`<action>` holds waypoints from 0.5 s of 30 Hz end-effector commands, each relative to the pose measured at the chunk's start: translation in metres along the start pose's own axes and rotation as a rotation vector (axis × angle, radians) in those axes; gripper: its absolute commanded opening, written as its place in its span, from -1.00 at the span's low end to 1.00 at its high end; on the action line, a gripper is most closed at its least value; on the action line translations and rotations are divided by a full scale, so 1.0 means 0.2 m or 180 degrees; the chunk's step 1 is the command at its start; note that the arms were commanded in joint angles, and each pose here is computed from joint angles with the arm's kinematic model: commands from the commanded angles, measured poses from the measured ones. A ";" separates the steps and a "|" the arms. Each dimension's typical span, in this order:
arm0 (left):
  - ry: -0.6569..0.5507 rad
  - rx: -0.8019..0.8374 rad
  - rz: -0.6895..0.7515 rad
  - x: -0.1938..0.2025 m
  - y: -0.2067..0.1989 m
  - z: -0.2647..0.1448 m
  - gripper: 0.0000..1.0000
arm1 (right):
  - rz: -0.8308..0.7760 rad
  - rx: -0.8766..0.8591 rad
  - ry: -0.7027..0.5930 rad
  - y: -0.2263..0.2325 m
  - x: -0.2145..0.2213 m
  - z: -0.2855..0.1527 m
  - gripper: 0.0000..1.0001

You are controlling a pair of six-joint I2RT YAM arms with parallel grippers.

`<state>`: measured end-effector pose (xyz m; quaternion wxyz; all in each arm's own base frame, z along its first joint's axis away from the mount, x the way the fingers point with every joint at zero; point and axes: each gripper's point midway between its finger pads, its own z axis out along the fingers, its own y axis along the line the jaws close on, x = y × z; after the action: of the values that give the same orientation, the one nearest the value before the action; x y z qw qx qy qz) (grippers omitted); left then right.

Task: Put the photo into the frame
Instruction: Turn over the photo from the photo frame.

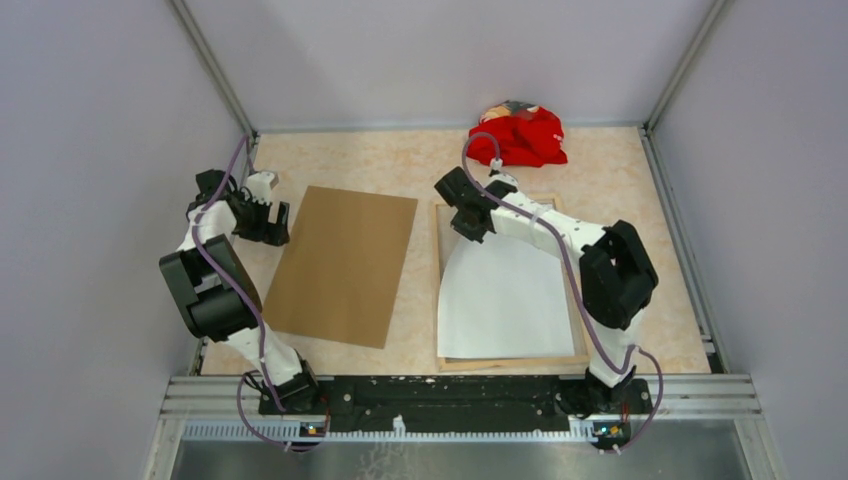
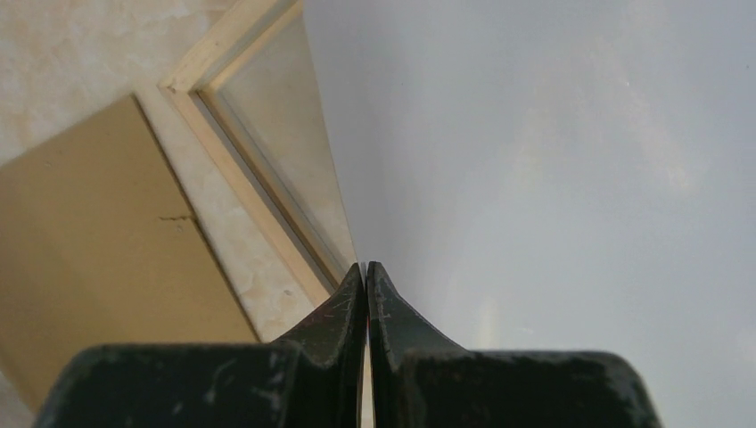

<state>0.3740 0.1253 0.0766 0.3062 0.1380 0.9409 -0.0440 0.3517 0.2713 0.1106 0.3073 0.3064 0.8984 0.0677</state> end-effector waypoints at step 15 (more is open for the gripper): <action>-0.0036 -0.0016 0.0070 -0.02 0.01 0.00 0.97 | -0.0928 -0.0038 0.0071 0.00 0.02 0.01 -1.00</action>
<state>0.3737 0.1259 0.0764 0.3053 0.1386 0.9412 -0.0423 0.3464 0.2644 0.0971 0.2987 0.1826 0.9366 0.0174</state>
